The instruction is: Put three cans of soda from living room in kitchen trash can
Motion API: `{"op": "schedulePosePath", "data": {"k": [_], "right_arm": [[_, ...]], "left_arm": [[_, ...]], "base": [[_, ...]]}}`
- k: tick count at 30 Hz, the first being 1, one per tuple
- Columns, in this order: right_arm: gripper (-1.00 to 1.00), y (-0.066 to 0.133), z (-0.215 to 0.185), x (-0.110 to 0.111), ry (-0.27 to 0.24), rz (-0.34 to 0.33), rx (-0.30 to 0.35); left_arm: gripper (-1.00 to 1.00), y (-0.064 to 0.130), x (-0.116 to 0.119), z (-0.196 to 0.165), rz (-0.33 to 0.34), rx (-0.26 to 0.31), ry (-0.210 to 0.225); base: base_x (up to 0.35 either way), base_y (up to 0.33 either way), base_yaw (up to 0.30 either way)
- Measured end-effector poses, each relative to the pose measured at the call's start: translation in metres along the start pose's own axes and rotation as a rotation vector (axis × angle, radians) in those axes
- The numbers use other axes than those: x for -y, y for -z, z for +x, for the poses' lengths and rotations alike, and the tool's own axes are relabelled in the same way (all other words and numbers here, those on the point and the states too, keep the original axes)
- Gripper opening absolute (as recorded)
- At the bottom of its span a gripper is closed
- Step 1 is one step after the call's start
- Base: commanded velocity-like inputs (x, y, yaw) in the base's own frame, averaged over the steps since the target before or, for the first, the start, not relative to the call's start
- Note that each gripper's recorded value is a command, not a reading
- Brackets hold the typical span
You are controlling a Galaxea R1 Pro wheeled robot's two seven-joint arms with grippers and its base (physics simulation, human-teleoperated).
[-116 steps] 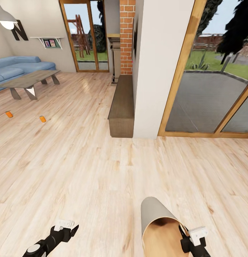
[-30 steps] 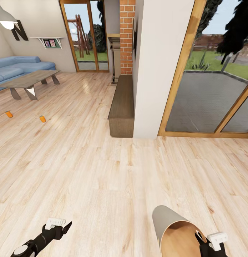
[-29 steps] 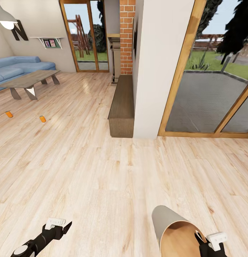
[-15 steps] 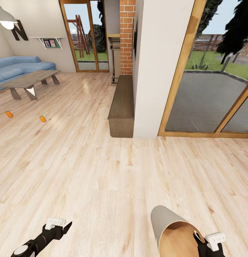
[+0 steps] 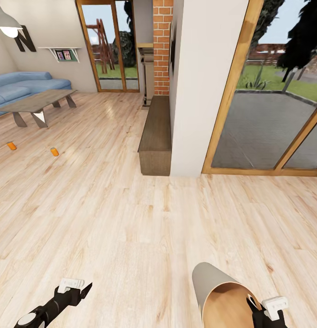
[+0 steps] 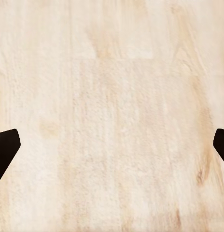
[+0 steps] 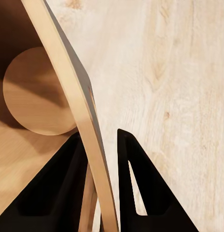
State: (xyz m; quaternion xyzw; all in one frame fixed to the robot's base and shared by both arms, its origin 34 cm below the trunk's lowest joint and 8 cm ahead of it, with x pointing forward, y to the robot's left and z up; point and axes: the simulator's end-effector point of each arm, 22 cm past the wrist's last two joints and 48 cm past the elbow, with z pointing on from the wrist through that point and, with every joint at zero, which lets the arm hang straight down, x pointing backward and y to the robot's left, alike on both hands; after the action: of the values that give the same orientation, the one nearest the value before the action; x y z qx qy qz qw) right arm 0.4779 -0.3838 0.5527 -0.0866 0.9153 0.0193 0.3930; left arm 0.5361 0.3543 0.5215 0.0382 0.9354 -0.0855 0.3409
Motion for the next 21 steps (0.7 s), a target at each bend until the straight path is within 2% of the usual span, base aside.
{"op": "schedulePosePath", "data": {"k": [9,21], "right_arm": [[-1.0,0.0001,0.0003,-0.0007,0.001,-0.002,-0.001],[-1.0,0.0002,-0.0023,-0.001,0.003,-0.003,0.005]], "left_arm": [[1.0,-0.0001,0.0005,-0.0001,0.001,0.0,0.0],[1.0,0.0003,0.0012,-0.0029,0.001,0.006,-0.001]], "base": [[0.0,0.0,0.02],[0.0,0.0,0.197]]}}
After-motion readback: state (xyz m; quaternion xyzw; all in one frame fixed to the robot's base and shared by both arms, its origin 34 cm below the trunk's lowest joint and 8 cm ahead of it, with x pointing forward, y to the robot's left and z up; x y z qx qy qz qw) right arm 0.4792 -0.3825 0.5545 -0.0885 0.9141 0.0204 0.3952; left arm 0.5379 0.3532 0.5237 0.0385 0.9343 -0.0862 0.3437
